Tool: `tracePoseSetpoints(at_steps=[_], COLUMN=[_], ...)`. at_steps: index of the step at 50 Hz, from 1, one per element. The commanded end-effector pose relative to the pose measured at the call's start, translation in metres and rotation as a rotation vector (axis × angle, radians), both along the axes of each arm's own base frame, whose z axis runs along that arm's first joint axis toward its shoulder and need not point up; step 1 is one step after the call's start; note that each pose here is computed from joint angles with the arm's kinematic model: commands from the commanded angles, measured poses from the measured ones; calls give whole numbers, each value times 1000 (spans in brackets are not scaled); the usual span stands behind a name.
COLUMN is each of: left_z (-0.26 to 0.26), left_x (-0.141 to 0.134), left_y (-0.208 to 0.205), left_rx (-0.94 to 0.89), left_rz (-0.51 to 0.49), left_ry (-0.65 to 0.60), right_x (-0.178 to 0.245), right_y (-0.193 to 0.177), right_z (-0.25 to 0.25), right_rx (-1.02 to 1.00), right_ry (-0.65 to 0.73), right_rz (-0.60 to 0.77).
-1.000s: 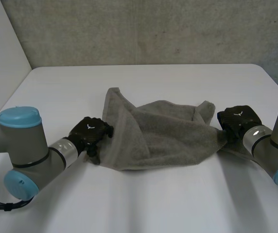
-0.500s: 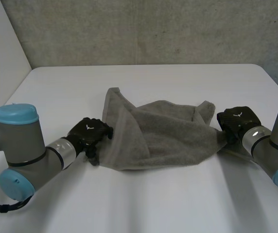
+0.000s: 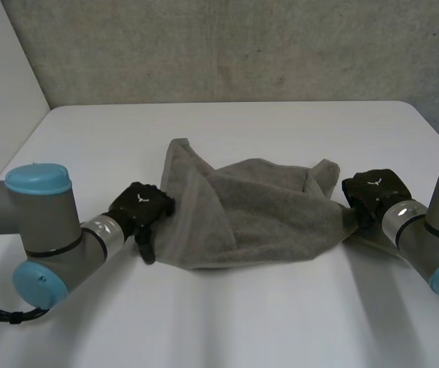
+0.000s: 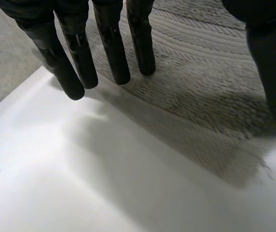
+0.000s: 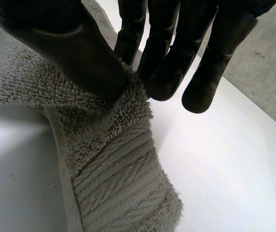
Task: Fold the towel.
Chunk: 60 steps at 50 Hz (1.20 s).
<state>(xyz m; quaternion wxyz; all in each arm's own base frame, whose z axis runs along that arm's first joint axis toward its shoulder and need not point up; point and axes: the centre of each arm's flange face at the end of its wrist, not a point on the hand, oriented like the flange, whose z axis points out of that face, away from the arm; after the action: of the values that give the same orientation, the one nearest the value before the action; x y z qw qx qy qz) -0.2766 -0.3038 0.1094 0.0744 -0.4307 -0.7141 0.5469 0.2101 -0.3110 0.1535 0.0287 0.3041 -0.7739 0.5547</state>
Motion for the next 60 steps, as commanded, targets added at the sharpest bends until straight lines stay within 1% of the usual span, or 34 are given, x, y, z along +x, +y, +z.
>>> tracePoseSetpoints(at_steps=[1, 13, 31, 33, 35, 36, 37, 38, 40, 46, 48, 54, 56, 57, 59, 60], left_z=[8, 8, -2, 1, 12, 12, 20, 20, 28, 34, 35, 54, 73, 73, 102, 102], left_x=[-4, -7, -10, -12, -15, -15, -17, -17, -20, -14, -2, 5, 8, 8, 12, 12], left_y=[-7, -11, -2, 0, 4, 4, 7, 7, 12, 16, 14, 15, 17, 17, 22, 22], left_rx=[-16, -20, 21, 24, 41, 41, 56, 56, 93, 130, 146, 121, 94, 94, 60, 59], left_rz=[14, 10, -7, -23, -79, -80, -121, -122, -175, -161, -128, -115, -110, -110, -100, -100], left_ry=[59, 69, 62, 74, 134, 134, 176, 177, 226, 236, 232, 242, 256, 256, 295, 295], right_x=[0, 0, 0, 0, 0, 0, 0, 0, 0, 2, 3, 2, -3, -3, -2, -2], right_y=[0, -1, -1, -1, -1, -1, -1, -1, 0, 1, 7, 21, 29, 29, 33, 33], right_z=[0, -4, -4, -4, -4, -4, -4, -4, -4, -2, 1, 21, 38, 38, 73, 73], right_rx=[1, 11, 10, 10, 10, 10, 12, 12, 17, 25, 64, 131, 170, 171, 72, 71], right_ry=[0, 4, 5, 5, 5, 5, 4, 4, 5, 2, 13, 59, 77, 77, 42, 42], right_rz=[0, 1, 2, 2, 2, 2, 1, 1, 1, 17, 49, 95, 107, 107, 127, 127])
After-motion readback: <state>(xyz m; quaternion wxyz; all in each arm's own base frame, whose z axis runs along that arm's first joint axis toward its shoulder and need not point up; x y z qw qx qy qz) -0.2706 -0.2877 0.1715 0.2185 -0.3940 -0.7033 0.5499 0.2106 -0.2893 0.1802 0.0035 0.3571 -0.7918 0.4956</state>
